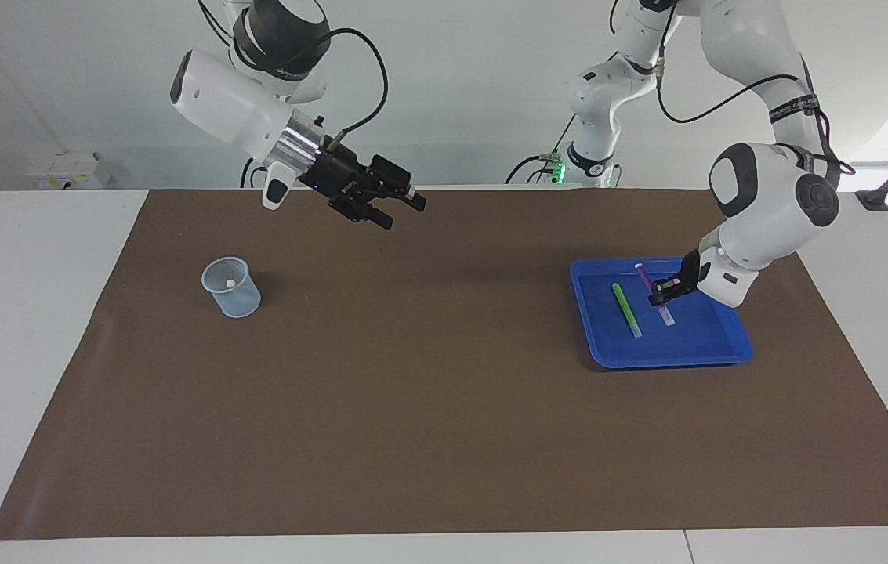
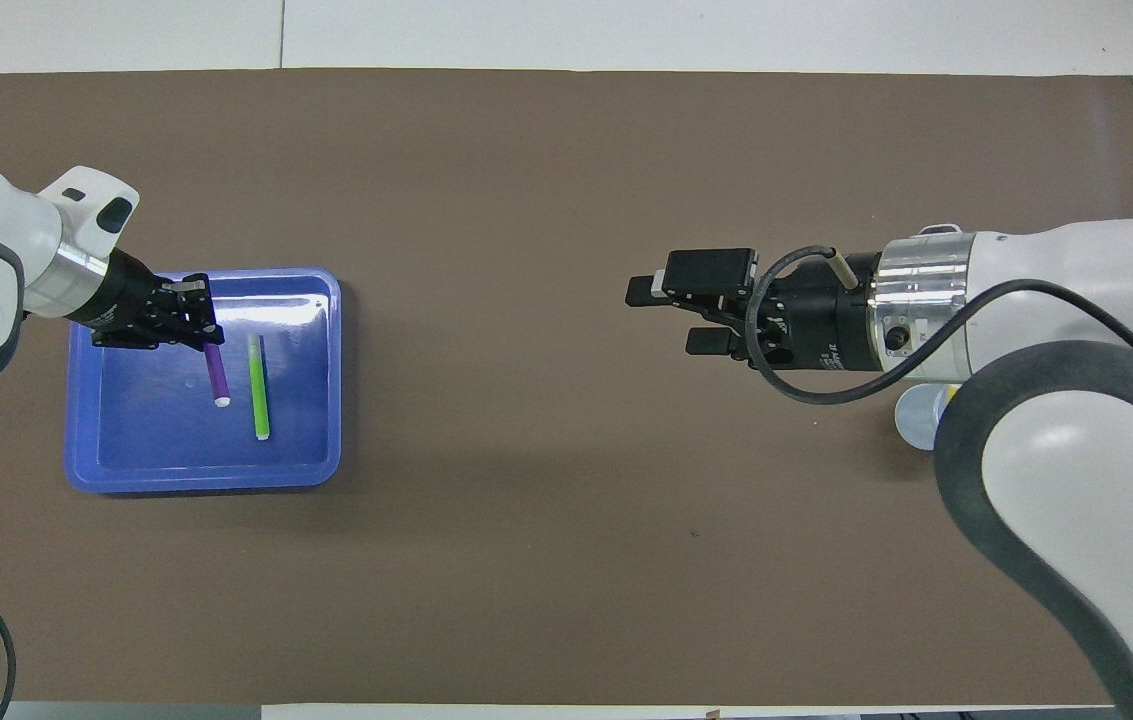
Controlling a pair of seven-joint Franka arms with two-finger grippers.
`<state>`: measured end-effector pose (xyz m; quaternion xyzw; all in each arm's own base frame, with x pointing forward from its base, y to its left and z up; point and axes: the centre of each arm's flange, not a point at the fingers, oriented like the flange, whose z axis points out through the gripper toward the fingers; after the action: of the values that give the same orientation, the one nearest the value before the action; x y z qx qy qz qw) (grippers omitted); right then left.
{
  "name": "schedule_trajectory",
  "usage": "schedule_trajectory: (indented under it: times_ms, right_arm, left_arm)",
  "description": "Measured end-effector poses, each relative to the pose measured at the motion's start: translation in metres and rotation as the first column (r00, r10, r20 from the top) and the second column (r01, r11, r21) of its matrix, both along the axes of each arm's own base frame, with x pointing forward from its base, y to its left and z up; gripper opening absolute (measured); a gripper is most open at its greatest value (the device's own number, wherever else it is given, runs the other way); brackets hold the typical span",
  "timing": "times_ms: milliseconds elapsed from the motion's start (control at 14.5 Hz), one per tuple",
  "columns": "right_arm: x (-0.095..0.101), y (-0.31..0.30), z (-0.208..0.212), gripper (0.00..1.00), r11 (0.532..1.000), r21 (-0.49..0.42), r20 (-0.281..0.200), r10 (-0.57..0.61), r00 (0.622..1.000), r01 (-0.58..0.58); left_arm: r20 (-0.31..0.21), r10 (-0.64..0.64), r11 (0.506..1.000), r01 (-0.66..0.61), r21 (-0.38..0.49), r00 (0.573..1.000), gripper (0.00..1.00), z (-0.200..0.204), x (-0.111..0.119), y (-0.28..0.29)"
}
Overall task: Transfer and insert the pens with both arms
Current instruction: 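Lift the purple pen with the left gripper while the right gripper approaches, then grasp the purple pen with the right gripper, open the left gripper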
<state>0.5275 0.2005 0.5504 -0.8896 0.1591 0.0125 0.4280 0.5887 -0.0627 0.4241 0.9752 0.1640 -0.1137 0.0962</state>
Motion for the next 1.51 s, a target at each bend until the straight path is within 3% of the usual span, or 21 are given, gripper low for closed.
schedule_trajectory:
  times_ms: [206, 344, 550, 688, 825, 962, 1375, 1444, 1512]
  right_arm:
    - [-0.001, 0.011, 0.003, 1.0, 1.0, 0.007, 0.027, -0.014, 1.0, 0.014]
    - [-0.005, 0.026, 0.003, 1.0, 0.999, 0.007, 0.038, -0.033, 0.999, 0.033]
    - [-0.01, 0.043, 0.001, 1.0, 0.997, 0.006, 0.047, -0.08, 0.996, 0.079]
    - [-0.014, 0.052, -0.008, 1.0, 0.995, -0.004, 0.067, -0.104, 0.992, 0.104]
    - [-0.022, 0.065, -0.014, 0.96, 0.993, -0.011, 0.087, -0.113, 0.99, 0.114]
    - [-0.025, 0.072, -0.014, 0.96, 0.99, -0.008, 0.09, -0.137, 0.986, 0.138]
    - [-0.03, 0.085, -0.008, 0.94, 0.986, 0.004, 0.125, -0.166, 0.978, 0.166]
    - [-0.031, 0.087, -0.008, 0.89, 0.986, 0.005, 0.126, -0.164, 0.978, 0.164]
    - [-0.031, 0.087, -0.008, 0.77, 0.986, 0.005, 0.126, -0.163, 0.978, 0.164]
  left_arm:
    - [-0.107, 0.291, 0.953, -0.298, -0.06, 0.951, 0.17, 0.041, -0.001, -0.068]
    - [-0.202, 0.458, 0.877, -0.477, -0.054, 0.866, 0.17, 0.058, -0.01, -0.111]
    - [-0.335, 0.632, 0.735, -0.677, -0.025, 0.699, 0.17, 0.078, -0.022, -0.158]
    - [-0.42, 0.678, 0.659, -0.752, -0.016, 0.603, 0.17, 0.092, -0.029, -0.177]
    - [-0.483, 0.689, 0.611, -0.791, -0.014, 0.541, 0.17, 0.104, -0.035, -0.187]
    - [-0.502, 0.692, 0.589, -0.808, -0.021, 0.518, 0.17, 0.111, -0.041, -0.198]
    - [-0.474, 0.697, 0.592, -0.805, -0.043, 0.538, 0.17, 0.107, -0.064, -0.238]
    - [-0.472, 0.698, 0.591, -0.805, -0.045, 0.539, 0.17, 0.106, -0.065, -0.239]
    - [-0.47, 0.698, 0.59, -0.806, -0.048, 0.539, 0.17, 0.106, -0.065, -0.24]
